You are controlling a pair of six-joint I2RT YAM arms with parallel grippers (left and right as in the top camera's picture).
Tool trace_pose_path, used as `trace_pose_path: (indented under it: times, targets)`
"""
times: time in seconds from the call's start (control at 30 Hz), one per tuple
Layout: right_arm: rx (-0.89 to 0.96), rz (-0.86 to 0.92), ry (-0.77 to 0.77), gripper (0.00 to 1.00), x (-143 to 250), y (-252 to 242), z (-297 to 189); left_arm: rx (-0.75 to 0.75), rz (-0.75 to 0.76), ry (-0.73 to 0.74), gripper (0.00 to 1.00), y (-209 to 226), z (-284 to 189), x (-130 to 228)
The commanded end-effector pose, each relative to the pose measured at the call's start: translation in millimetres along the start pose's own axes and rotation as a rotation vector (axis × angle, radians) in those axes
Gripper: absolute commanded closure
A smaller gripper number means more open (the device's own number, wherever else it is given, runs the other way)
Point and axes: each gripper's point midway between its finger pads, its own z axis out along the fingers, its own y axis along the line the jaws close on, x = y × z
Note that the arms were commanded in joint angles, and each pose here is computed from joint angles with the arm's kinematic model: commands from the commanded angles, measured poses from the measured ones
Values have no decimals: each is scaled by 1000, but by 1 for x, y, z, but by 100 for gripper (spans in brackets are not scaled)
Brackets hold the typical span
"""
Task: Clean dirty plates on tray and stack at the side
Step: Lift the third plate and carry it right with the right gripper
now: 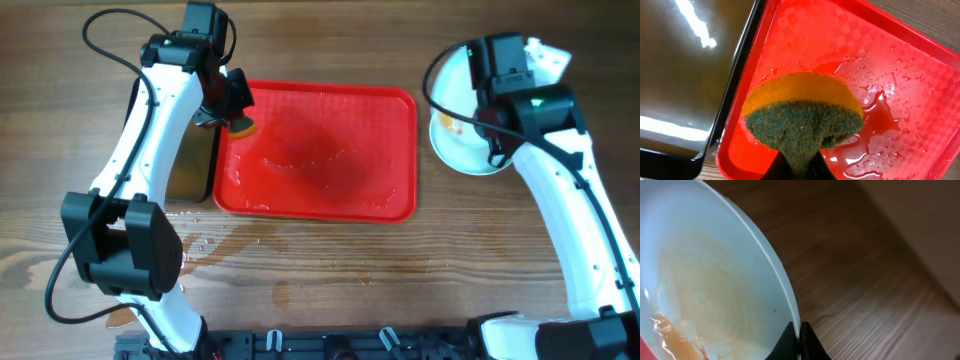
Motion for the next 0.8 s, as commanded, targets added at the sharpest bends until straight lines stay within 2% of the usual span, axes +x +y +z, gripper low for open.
trace_pose_path:
  times: [0.0, 0.13, 0.23, 0.77]
  targets:
    - [185, 64, -115, 96, -22, -36, 1, -19, 17, 0, 96, 4, 5, -1]
    - [318, 25, -166, 96, -29, -52, 1, -19, 16, 0, 96, 4, 5, -1]
    - [403, -78, -185, 96, -35, -56, 3, -18, 16, -1, 96, 4, 5, -1]
    - [470, -223, -306, 95, -82, -44, -4, -10, 14, -17, 96, 2, 5, -5]
